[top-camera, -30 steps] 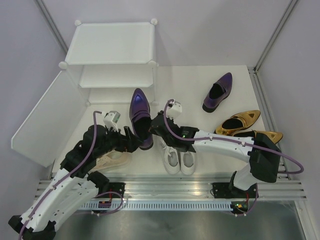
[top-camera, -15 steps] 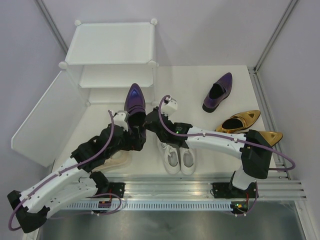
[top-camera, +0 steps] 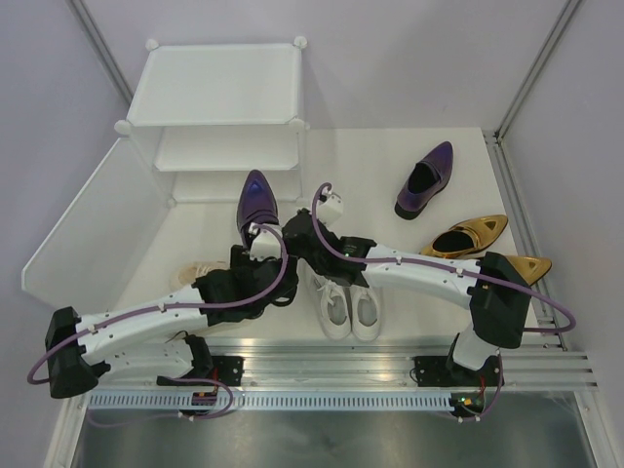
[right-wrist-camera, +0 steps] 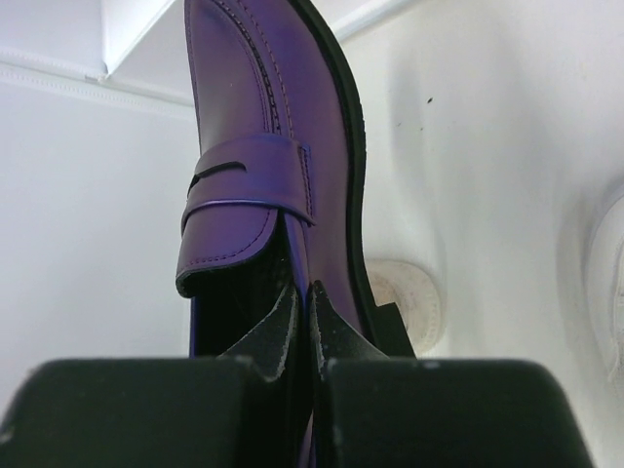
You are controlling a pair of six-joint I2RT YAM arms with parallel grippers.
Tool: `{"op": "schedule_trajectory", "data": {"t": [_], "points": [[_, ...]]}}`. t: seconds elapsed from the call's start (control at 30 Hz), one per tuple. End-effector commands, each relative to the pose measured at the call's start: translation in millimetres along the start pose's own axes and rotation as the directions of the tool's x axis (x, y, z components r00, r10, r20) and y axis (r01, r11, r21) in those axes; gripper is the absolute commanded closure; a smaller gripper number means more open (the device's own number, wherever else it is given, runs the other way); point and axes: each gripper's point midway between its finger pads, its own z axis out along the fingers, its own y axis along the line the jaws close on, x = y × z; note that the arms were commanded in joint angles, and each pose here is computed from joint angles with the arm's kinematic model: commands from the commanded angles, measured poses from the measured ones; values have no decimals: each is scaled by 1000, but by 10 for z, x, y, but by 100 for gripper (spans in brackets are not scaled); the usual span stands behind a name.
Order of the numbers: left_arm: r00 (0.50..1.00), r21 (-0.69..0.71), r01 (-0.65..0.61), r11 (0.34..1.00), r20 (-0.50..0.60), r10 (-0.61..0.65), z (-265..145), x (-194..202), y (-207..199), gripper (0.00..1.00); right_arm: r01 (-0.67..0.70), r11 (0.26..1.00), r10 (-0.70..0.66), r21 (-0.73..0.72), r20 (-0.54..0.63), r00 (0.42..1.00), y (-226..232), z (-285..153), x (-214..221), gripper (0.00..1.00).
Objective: Place and organize the shoes in the shoe cabinet
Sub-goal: Place the shoe in the shoe cabinet.
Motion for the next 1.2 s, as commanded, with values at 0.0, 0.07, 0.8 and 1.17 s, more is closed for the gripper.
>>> {"op": "schedule_trajectory", "data": {"t": [0.0, 0.07, 0.8, 1.17], "points": [[984, -88, 141, 986, 118, -131, -64, -272, 151, 0, -166, 965, 163, -205, -30, 986, 699, -252, -202, 100], [976, -91, 173, 981, 148, -158, -94, -322, 203, 0, -167, 965, 159, -202, -56, 986, 649, -274, -147, 99], [985, -114, 128, 985, 127, -113, -50, -114, 329, 98, -110, 962, 90, -248, -90, 992, 669, -365, -120, 99], [967, 30, 241, 970, 79, -243, -118, 39, 217, 98, -54, 982, 31, -183, -123, 992, 287, -131, -45, 71]]}}
